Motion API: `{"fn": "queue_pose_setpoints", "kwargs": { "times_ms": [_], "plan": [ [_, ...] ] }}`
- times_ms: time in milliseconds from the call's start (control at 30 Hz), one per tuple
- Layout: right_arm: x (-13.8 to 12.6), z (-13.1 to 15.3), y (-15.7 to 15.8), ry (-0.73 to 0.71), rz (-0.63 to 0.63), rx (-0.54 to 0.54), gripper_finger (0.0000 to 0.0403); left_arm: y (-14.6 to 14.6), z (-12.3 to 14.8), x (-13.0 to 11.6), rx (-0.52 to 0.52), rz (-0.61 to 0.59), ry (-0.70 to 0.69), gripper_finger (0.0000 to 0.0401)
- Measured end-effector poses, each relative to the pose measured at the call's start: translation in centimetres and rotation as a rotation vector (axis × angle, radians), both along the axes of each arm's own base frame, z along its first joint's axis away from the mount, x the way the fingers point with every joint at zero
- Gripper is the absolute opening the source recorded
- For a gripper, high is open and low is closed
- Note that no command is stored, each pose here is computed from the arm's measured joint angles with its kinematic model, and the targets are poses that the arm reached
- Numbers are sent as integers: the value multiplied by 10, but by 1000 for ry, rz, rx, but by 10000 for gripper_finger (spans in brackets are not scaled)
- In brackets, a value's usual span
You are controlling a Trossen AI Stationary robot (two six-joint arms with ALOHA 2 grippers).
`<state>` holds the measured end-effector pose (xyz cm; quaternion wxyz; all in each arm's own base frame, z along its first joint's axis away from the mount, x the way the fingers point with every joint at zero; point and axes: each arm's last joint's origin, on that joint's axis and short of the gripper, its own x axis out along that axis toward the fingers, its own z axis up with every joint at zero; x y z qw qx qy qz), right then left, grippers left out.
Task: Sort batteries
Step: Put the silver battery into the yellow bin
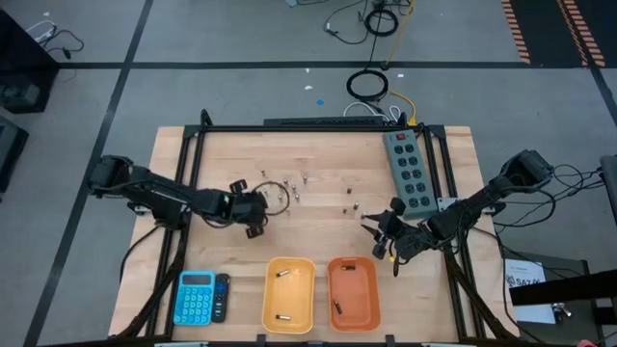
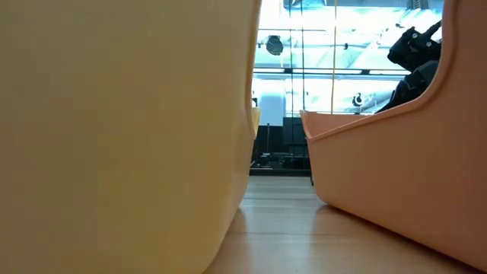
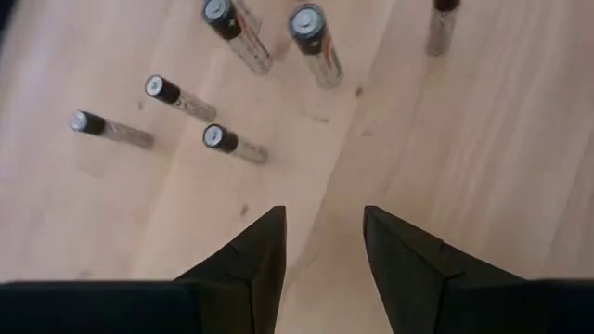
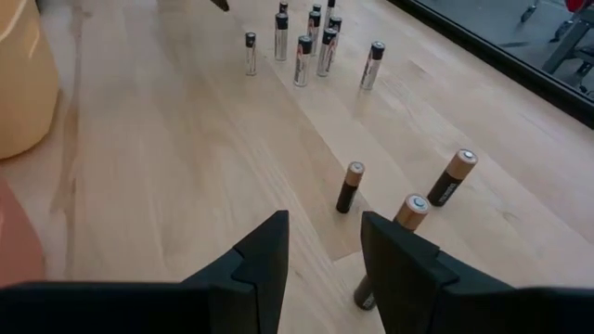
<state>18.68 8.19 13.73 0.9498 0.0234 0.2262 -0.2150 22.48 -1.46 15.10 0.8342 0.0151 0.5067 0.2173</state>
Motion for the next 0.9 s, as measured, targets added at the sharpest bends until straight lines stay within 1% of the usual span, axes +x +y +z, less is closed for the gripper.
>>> {"fn": "queue_pose_setpoints", "kwargs": {
  "times_ms": [100, 267, 367, 633, 900],
  "plan": [
    [0, 0, 0, -3, 1, -1, 128, 12, -8, -7, -59, 37, -44, 155],
    [0, 1, 0, -6, -1, 3, 128, 28, -21, -12, -89, 86, -106, 156],
    [0, 1, 0, -7, -2, 5, 128, 34, -23, -13, -84, 97, -122, 161],
    [0, 1, 0, -7, -2, 5, 128, 45, -19, -8, -58, 93, -186, 165],
    [1, 1, 0, -13, -2, 9, 128, 53, -25, -4, -58, 97, -181, 165]
  ]
}}
